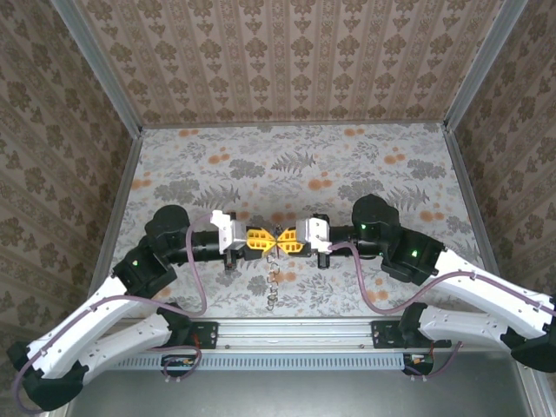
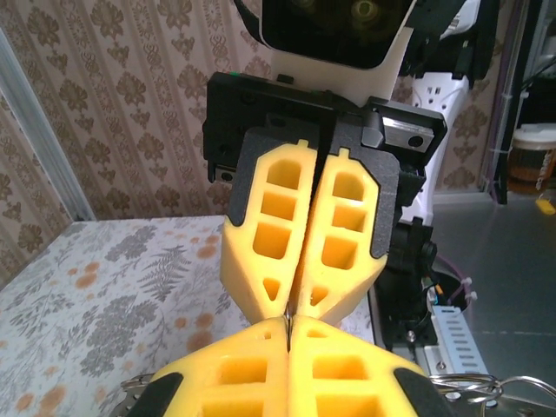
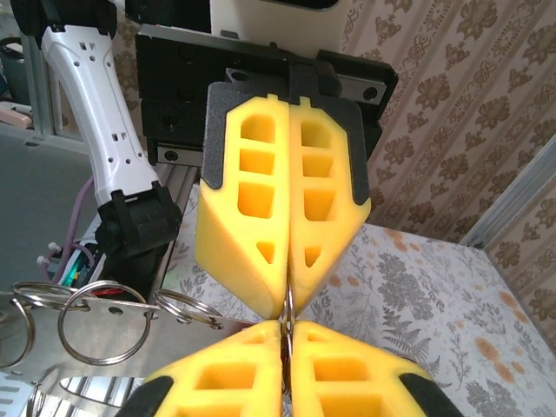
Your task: Put the keys on the keyring
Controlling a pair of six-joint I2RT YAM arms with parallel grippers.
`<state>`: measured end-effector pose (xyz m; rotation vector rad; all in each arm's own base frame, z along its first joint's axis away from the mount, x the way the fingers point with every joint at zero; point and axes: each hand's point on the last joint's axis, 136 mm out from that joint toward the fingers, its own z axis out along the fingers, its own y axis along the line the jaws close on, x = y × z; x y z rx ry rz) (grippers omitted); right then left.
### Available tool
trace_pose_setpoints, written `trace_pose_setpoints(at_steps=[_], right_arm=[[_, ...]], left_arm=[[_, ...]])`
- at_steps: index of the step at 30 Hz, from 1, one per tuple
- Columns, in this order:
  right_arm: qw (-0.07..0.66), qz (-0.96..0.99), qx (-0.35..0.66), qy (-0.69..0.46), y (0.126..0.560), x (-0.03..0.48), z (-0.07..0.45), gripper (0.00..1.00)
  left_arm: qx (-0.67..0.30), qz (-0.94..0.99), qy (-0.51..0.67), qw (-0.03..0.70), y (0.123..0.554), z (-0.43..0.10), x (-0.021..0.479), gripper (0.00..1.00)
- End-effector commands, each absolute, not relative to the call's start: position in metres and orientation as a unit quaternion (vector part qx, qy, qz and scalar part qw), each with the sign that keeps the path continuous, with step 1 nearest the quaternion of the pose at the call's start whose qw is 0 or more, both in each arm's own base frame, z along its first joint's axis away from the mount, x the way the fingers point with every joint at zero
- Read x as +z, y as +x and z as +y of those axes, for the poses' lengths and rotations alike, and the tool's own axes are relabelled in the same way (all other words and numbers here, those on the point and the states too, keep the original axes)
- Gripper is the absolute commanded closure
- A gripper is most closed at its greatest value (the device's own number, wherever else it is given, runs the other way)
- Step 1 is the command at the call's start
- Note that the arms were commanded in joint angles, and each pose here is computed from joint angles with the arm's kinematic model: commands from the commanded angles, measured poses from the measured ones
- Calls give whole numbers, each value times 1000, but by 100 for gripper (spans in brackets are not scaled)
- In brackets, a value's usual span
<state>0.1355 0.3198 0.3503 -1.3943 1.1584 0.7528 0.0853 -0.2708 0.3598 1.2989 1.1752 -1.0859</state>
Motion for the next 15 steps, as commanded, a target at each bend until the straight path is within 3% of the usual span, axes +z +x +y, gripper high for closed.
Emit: trace_pose_setpoints(at_steps=[1, 15], right_arm=[[535, 488, 336, -602, 126, 340, 320, 88], [542, 504, 314, -594, 132, 333, 313, 86]], left_arm=[[-487, 410, 520, 570, 75, -268, 411, 100], [-478, 415, 521, 573, 77, -266, 413, 100]])
